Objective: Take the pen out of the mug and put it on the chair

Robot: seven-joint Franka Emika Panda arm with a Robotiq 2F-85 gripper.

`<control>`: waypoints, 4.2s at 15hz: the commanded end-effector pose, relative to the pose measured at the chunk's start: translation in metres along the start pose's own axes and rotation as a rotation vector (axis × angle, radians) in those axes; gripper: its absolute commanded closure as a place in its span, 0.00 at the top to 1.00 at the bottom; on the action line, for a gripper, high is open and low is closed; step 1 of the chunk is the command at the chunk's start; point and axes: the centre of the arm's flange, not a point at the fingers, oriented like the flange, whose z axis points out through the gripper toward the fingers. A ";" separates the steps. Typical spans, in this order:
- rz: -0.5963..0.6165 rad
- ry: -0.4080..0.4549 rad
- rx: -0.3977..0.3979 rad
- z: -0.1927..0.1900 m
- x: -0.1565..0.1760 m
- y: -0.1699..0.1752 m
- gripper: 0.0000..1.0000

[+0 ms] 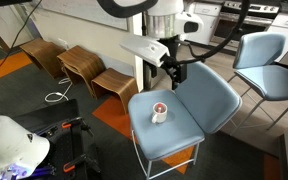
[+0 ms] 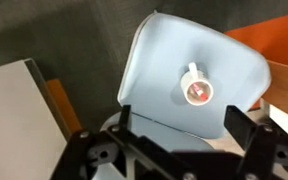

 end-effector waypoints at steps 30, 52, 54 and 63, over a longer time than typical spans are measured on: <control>-0.797 0.125 0.311 0.286 0.124 -0.072 1.00; -0.764 0.171 0.295 0.374 0.113 -0.083 0.50; -0.774 0.177 0.304 0.378 0.115 -0.087 0.49; -0.758 0.175 0.343 0.414 0.133 -0.081 0.52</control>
